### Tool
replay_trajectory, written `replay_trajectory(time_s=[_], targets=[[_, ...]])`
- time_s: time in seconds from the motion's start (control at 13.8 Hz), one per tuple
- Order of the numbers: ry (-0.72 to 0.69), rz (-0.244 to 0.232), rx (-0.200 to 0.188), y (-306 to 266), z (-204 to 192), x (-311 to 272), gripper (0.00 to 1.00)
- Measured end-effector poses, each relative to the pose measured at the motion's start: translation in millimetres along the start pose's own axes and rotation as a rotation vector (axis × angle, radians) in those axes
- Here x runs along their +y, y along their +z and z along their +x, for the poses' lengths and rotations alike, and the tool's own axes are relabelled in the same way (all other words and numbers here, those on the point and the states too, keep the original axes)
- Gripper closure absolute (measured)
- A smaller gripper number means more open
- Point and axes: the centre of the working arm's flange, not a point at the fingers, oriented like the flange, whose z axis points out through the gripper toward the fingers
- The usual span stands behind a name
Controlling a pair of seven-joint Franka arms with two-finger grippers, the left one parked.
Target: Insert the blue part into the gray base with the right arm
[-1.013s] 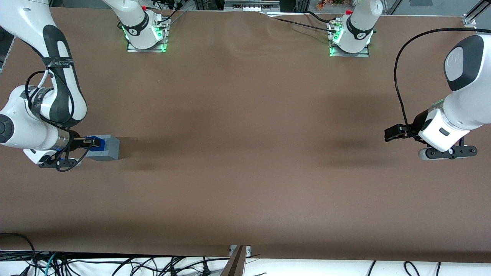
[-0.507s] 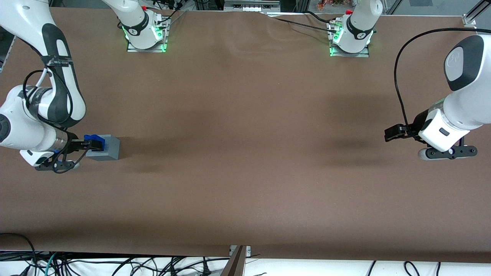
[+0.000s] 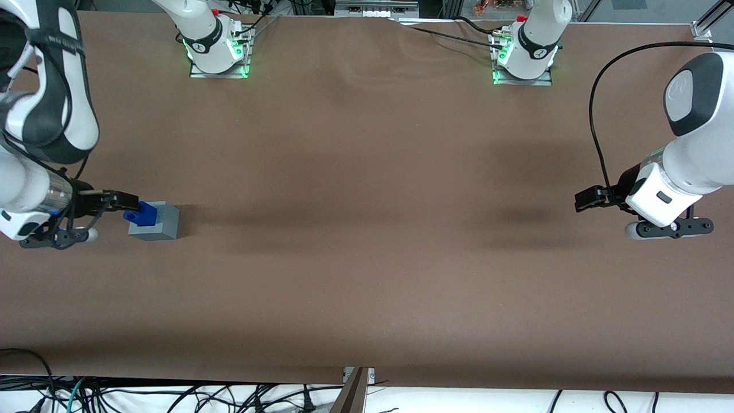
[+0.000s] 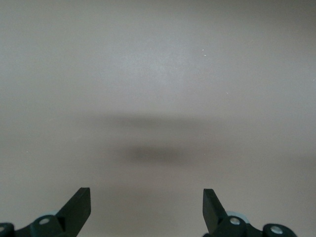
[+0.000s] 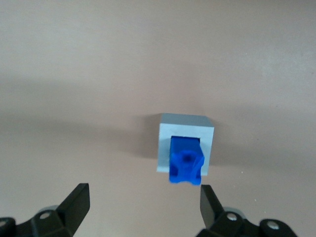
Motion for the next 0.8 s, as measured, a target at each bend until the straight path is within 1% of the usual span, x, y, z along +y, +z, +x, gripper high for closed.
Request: replay_trajectory(time_s=[0.22, 0.36, 0.51, 0.65, 0.8], targets=[[-0.023, 0.015, 0.028, -48, -30, -16, 0.01], [-0.028, 0.027, 0.037, -63, -54, -27, 0.01], [-0.026, 0.036, 0.029, -63, -72, -30, 0.01], [-0.022, 0.041, 0.015, -56, -80, -31, 0.01], [-0.006, 0.033, 0.008, -52, -87, -36, 0.01]])
